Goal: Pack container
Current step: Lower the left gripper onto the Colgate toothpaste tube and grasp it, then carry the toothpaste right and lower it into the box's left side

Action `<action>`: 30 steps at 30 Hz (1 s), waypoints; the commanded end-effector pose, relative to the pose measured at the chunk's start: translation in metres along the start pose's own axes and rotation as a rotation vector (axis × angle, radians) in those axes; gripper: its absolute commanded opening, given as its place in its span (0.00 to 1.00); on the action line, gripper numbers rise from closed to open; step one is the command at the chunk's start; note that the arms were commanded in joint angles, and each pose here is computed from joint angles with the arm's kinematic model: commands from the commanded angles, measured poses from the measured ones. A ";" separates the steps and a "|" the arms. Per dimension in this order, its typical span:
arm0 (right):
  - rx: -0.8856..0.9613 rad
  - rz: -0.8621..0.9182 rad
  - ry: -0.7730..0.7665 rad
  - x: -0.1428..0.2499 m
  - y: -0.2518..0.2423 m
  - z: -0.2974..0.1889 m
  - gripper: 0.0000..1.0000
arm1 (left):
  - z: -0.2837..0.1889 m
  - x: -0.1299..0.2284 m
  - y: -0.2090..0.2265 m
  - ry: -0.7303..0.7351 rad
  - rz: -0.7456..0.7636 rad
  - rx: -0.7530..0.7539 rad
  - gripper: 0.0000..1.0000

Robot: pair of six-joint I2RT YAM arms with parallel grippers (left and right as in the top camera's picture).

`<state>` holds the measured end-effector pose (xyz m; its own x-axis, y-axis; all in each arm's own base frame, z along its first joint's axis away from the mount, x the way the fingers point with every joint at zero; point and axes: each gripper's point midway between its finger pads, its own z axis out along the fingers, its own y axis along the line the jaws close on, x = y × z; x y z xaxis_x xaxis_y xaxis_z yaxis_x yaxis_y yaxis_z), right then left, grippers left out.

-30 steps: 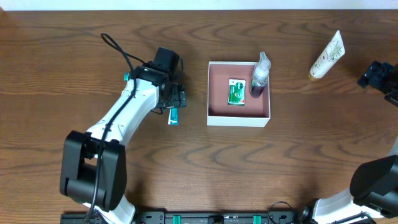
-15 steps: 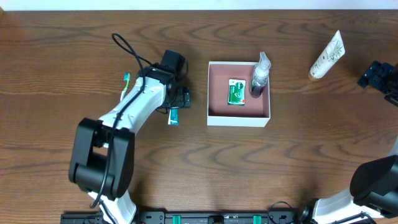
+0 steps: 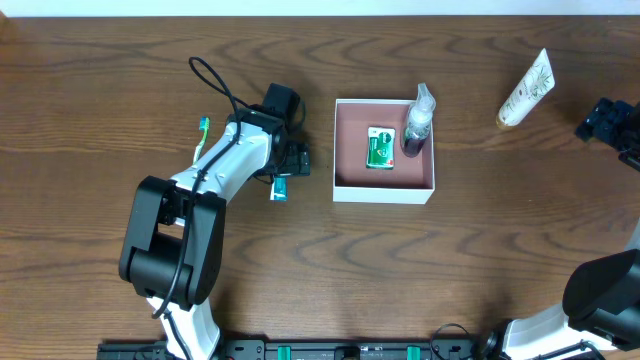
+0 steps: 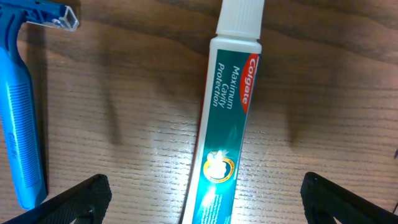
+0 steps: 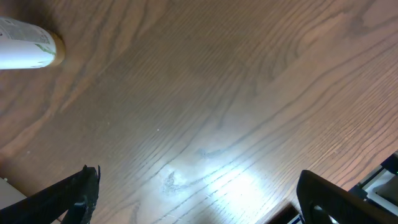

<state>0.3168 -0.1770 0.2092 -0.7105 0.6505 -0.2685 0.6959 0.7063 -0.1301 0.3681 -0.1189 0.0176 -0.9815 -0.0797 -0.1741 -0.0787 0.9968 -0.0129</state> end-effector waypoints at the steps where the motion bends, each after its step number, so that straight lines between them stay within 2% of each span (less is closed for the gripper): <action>1: 0.005 0.019 -0.001 -0.001 -0.002 0.001 0.99 | 0.003 -0.003 -0.005 0.006 0.010 0.014 0.98; 18: 0.005 0.019 -0.001 -0.001 -0.002 0.001 0.99 | 0.021 0.006 -0.004 0.056 0.012 0.000 1.00; 20: 0.005 0.019 -0.001 -0.001 -0.002 0.001 0.99 | 0.021 0.006 -0.004 0.055 0.012 0.000 0.89; 22: 0.005 0.018 -0.001 -0.001 -0.002 0.001 0.99 | 0.021 0.005 -0.003 0.051 0.010 -0.002 0.68; 25: 0.005 0.019 -0.001 -0.001 -0.002 0.001 0.99 | 0.021 0.003 -0.004 0.043 0.010 0.001 0.45; 26: 0.005 0.019 -0.001 -0.001 -0.002 0.001 0.99 | 0.021 0.002 -0.004 0.041 0.010 0.002 0.40; 30: 0.005 0.019 -0.001 -0.001 -0.002 0.001 0.99 | 0.020 0.000 -0.004 0.032 0.008 0.006 0.33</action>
<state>0.3166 -0.1770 0.2091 -0.7105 0.6505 -0.2683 0.6959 0.7062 -0.1306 0.3665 -0.1231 -0.0019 -0.9883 -0.0734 -0.1338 -0.0710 0.9972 -0.0227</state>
